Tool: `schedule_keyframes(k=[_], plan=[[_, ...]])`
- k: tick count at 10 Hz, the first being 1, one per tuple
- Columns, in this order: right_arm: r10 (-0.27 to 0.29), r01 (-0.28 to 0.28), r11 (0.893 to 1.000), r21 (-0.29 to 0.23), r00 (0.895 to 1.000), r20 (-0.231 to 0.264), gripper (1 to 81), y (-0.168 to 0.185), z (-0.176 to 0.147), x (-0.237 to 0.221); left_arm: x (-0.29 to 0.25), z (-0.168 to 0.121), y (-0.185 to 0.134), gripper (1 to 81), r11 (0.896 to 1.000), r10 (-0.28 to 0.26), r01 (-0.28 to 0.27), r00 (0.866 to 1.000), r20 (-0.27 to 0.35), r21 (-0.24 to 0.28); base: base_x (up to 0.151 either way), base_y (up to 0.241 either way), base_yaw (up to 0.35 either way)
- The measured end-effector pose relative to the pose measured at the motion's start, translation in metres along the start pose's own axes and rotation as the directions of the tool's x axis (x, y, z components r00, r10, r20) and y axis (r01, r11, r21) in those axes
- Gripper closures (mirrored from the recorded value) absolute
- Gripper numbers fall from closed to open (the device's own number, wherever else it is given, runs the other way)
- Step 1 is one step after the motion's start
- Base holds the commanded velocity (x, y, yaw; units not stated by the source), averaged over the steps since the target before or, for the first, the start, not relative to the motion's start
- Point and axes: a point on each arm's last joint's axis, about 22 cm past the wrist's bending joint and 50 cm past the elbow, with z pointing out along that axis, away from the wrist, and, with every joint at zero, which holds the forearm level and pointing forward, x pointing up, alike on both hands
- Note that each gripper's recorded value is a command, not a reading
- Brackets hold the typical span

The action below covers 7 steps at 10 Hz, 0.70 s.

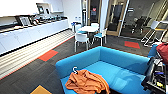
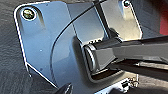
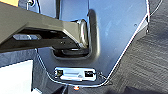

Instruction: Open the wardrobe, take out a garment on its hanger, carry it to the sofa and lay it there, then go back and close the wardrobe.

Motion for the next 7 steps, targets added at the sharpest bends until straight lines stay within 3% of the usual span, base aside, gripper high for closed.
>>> schedule_keyframes(k=[3,6,7], plan=[[0.0,0.0,1.0,-0.007,1.0,0.006,1.0,0.0,0.001,-0.002,-0.001,0.0,0.001,1.0,1.0,0.005,-0.005,1.0,0.001,-0.001,0.0,0.0,0.304],[0.004,0.001,0.996,-0.088,0.998,0.057,1.0,0.018,0.0,-0.006,-0.003,0.0,0.001,1.0,1.0,0.008,-0.008,1.0,0.004,0.0,0.0,0.0,0.305],[0.007,-0.001,0.996,-0.094,0.998,0.061,1.0,0.019,0.0,-0.005,0.0,0.0,0.0,1.0,1.0,0.008,-0.008,1.0,0.001,0.001,0.0,0.0,0.305]])
